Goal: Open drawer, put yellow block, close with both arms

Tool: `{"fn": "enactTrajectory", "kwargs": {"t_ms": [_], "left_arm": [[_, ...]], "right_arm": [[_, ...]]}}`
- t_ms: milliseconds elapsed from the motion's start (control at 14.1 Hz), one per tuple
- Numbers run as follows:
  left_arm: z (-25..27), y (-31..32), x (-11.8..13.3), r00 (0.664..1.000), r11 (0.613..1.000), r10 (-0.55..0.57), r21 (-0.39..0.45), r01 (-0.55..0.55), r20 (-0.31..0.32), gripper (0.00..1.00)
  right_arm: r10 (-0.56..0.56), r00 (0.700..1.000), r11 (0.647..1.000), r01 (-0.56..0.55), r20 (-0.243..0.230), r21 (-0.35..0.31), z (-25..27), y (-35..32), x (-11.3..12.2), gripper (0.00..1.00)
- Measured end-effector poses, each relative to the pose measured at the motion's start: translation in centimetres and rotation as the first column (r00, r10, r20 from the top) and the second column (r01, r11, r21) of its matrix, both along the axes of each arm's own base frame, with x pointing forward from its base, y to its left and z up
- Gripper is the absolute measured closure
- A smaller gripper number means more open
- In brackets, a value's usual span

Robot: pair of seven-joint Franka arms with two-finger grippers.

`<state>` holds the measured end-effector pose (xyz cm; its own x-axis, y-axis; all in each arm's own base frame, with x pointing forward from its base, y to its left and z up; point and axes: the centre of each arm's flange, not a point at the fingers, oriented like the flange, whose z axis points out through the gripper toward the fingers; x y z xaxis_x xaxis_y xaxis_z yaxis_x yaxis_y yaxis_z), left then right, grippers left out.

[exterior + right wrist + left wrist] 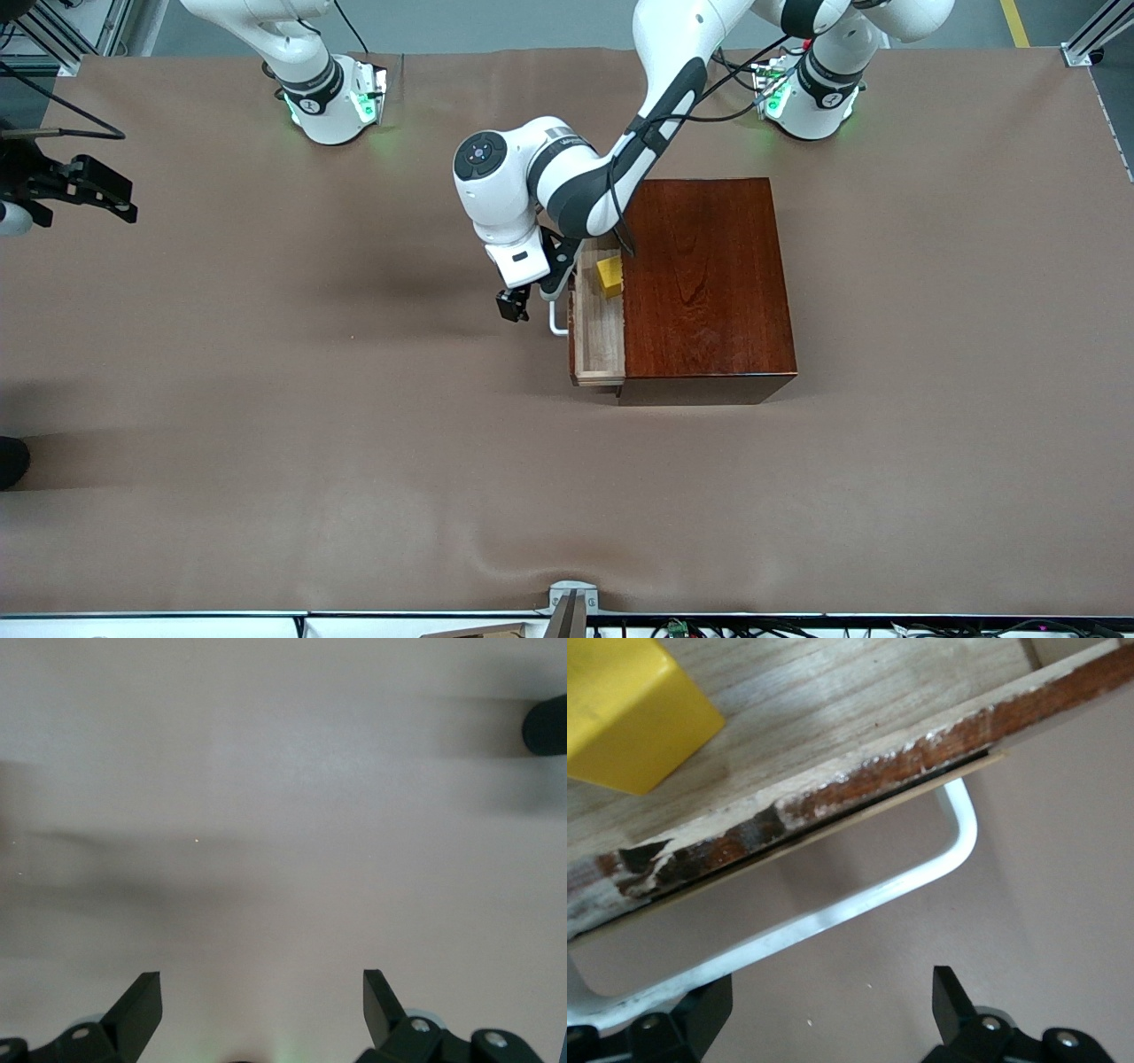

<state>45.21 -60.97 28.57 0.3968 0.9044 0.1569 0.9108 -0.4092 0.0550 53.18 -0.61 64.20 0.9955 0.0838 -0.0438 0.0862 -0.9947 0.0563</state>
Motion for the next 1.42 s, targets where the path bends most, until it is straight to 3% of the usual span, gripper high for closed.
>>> {"fn": "enactTrajectory", "kwargs": {"t_ms": [708,1416], "left_arm": [[-0.6,3.1,1.4,0.997,0.99,0.062,0.129,-0.056,-0.043,0.0],[-1.0,5.0,2.7,0.993,0.98,0.103,0.177,-0.091,-0.063,0.0]], "right_arm": [[0.005,0.999,0.999,-0.006,0.035,0.04,0.5,0.6,0.3,0.0],[-0.001,0.999,0.999,-0.001,0.04,0.047,0.5,0.4,0.4,0.0]]}}
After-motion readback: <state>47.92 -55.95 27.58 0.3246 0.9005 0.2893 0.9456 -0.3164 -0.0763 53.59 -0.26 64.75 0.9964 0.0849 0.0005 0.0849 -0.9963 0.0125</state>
